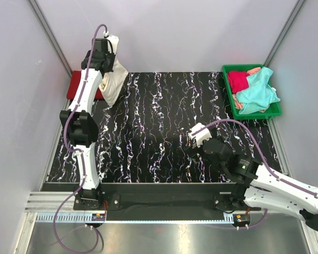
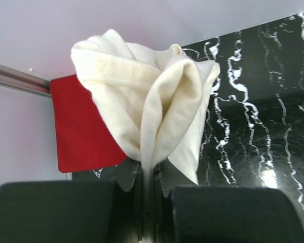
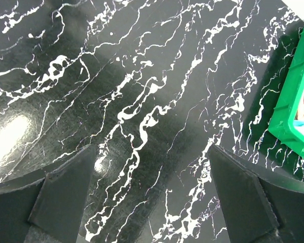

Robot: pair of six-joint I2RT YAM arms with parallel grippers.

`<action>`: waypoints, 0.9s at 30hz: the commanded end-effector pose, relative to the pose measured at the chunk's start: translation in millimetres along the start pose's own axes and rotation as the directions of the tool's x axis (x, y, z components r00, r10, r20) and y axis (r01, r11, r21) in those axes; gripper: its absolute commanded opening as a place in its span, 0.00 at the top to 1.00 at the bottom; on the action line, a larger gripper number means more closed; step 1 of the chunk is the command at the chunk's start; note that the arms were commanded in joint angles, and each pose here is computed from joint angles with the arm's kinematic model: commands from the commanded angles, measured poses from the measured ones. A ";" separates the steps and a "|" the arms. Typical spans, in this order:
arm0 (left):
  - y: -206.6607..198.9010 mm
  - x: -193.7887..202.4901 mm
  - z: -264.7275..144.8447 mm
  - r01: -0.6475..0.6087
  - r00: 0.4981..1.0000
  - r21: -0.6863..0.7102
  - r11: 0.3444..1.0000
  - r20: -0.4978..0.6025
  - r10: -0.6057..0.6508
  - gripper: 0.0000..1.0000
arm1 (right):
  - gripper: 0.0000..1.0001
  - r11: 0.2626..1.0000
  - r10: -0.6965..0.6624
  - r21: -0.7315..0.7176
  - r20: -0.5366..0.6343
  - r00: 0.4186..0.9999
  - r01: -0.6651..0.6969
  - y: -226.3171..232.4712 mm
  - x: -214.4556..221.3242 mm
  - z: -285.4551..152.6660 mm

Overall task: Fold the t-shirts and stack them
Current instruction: Neatly place the folded tshirt to the corner

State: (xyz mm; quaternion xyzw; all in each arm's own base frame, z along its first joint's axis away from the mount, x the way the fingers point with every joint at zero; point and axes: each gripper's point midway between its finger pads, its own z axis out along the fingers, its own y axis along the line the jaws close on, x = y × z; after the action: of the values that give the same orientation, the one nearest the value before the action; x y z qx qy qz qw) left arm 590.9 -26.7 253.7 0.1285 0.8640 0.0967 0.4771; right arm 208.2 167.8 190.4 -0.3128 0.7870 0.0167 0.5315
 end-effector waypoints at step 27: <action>112.2 -20.7 59.8 0.294 0.913 -0.018 0.956 0.301 -0.275 1.00 | 0.00 0.998 0.047 0.047 -0.019 0.999 -0.046 19.2 -38.8 47.7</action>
State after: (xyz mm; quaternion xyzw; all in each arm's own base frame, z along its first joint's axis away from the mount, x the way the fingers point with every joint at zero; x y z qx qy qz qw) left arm 643.2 67.0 215.6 0.0192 0.8490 0.0450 0.5261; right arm 233.1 208.5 169.6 -0.3222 0.8072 -0.0085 0.4945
